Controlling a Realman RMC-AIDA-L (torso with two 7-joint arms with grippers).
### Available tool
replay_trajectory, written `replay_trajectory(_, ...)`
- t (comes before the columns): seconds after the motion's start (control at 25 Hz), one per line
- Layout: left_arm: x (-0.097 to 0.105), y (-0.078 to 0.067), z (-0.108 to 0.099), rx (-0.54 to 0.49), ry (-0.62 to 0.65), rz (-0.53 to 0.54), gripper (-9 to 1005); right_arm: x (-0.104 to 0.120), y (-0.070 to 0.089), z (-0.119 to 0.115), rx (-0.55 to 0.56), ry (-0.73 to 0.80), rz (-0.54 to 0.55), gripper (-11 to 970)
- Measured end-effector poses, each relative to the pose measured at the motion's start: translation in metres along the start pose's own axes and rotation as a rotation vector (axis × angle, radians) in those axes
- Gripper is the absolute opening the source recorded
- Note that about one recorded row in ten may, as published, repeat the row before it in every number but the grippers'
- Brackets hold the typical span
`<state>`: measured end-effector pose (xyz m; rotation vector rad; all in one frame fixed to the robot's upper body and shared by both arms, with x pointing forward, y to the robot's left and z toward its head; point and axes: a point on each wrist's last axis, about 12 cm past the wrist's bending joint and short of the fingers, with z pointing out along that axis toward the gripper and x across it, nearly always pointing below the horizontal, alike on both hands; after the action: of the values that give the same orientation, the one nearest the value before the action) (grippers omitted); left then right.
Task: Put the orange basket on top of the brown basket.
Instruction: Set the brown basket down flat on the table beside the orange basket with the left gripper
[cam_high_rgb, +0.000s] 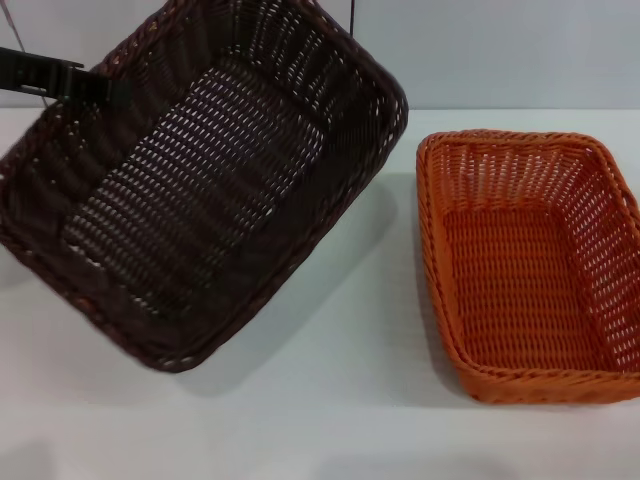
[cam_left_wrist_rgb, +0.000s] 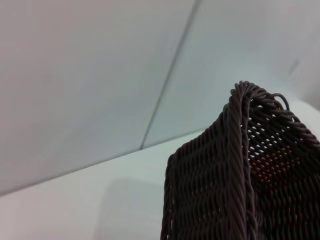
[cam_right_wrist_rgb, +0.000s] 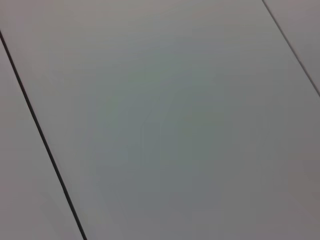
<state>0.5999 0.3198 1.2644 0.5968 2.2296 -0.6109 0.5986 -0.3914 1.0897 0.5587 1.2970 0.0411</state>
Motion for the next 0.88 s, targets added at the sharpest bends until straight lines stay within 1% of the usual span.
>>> replay_trajectory(0.08, -0.004, -0.001, -0.002, 0.032, 0.033, 0.076, 193, 0.000, 0.000, 0.000, 0.000, 0.000, 0.001, 575)
replay_trajectory(0.12, -0.006, -0.004, 0.000, 0.078, 0.074, 0.128, 193, 0.000, 0.000, 0.000, -0.001, -0.001, 0.001, 574)
replay_trajectory(0.16, -0.007, -0.004, 0.002, 0.099, 0.090, 0.144, 193, 0.000, 0.001, 0.001, -0.002, -0.001, 0.001, 574)
replay_trajectory(0.2, -0.007, -0.006, 0.009, 0.134, 0.119, 0.164, 193, 0.000, 0.001, 0.001, -0.002, -0.001, 0.001, 574)
replay_trajectory(0.24, -0.007, -0.006, 0.009, 0.134, 0.119, 0.164, 193, 0.000, 0.001, 0.001, -0.002, -0.001, 0.001, 574)
replay_trajectory(0.28, -0.007, -0.008, 0.019, 0.153, 0.132, 0.182, 193, 0.000, 0.001, 0.001, -0.002, -0.001, 0.001, 574)
replay_trajectory(0.32, -0.007, -0.008, 0.019, 0.153, 0.132, 0.182, 194, 0.000, 0.001, 0.001, -0.002, -0.001, 0.001, 574)
replay_trajectory(0.36, -0.007, -0.009, 0.023, 0.161, 0.139, 0.189, 194, 0.000, 0.000, 0.001, -0.001, -0.001, 0.001, 574)
replay_trajectory(0.44, -0.005, -0.014, 0.040, 0.190, 0.168, 0.216, 194, 0.000, 0.000, 0.000, -0.001, 0.000, 0.001, 574)
replay_trajectory(0.48, -0.003, -0.019, 0.056, 0.205, 0.213, 0.240, 194, 0.000, 0.000, 0.000, 0.000, 0.001, 0.002, 575)
replay_trajectory(0.52, -0.003, -0.019, 0.056, 0.205, 0.213, 0.240, 194, 0.000, 0.000, 0.000, 0.000, 0.001, 0.002, 575)
replay_trajectory(0.64, 0.002, -0.025, 0.080, 0.219, 0.299, 0.264, 193, 0.001, 0.000, 0.000, -0.001, 0.003, 0.004, 575)
replay_trajectory(0.68, 0.006, -0.030, 0.094, 0.234, 0.341, 0.273, 193, 0.001, 0.000, -0.001, -0.003, 0.004, 0.004, 575)
replay_trajectory(0.72, 0.006, -0.030, 0.094, 0.234, 0.341, 0.273, 193, 0.001, 0.000, -0.001, -0.003, 0.004, 0.004, 575)
replay_trajectory(0.8, 0.008, -0.036, 0.105, 0.250, 0.355, 0.289, 193, 0.001, 0.001, -0.001, -0.005, 0.007, 0.003, 575)
replay_trajectory(0.88, 0.008, -0.048, 0.116, 0.285, 0.351, 0.317, 194, 0.002, 0.000, -0.002, -0.004, 0.009, 0.003, 574)
